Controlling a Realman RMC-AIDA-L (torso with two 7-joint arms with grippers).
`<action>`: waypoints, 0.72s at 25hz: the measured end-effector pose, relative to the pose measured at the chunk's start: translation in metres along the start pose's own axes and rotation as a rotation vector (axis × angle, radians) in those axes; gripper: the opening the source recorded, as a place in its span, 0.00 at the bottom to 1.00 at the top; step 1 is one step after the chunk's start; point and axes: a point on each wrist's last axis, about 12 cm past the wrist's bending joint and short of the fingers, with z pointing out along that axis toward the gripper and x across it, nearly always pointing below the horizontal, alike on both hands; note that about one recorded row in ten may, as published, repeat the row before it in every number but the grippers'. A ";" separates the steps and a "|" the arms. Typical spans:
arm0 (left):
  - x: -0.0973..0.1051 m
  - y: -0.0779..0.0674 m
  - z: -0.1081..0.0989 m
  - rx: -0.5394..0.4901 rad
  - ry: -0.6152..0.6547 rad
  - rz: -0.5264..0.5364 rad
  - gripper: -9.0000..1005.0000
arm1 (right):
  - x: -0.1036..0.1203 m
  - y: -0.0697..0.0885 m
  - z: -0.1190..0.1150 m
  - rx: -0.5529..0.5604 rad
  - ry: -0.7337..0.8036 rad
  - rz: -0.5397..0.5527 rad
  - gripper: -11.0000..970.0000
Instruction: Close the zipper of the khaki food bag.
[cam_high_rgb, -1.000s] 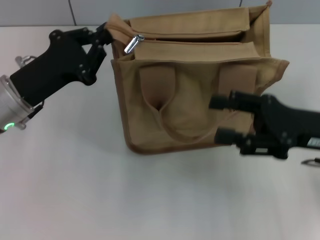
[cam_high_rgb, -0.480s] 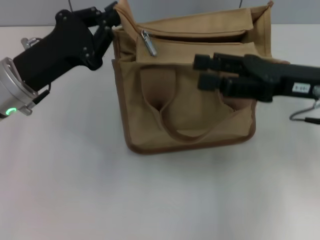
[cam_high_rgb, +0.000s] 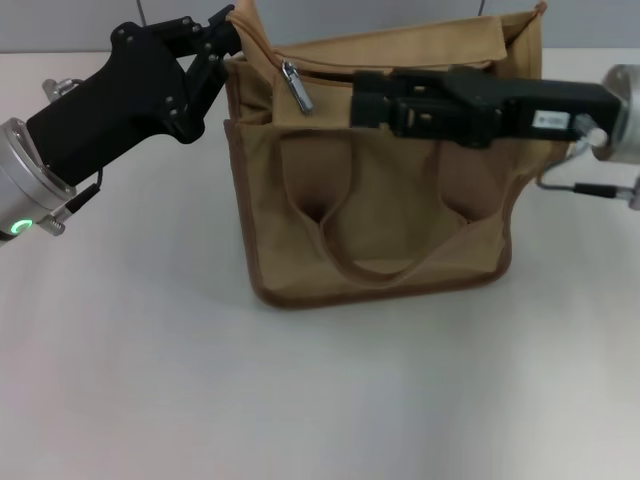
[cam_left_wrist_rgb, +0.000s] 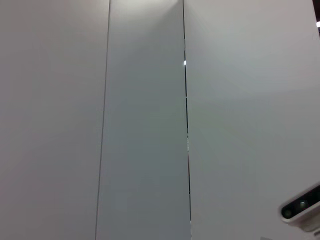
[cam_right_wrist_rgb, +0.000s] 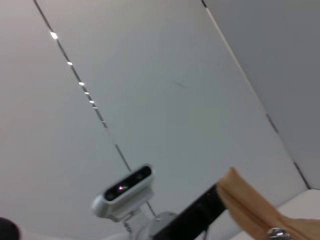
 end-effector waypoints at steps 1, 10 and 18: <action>0.000 0.000 0.000 0.000 0.000 0.000 0.05 | 0.000 0.000 0.000 0.000 0.000 0.000 0.79; 0.000 -0.002 0.004 0.017 -0.011 -0.008 0.06 | -0.001 -0.008 0.022 0.045 0.056 -0.014 0.52; 0.000 -0.003 0.010 0.033 -0.020 -0.012 0.06 | 0.000 -0.012 0.032 0.071 0.073 -0.023 0.44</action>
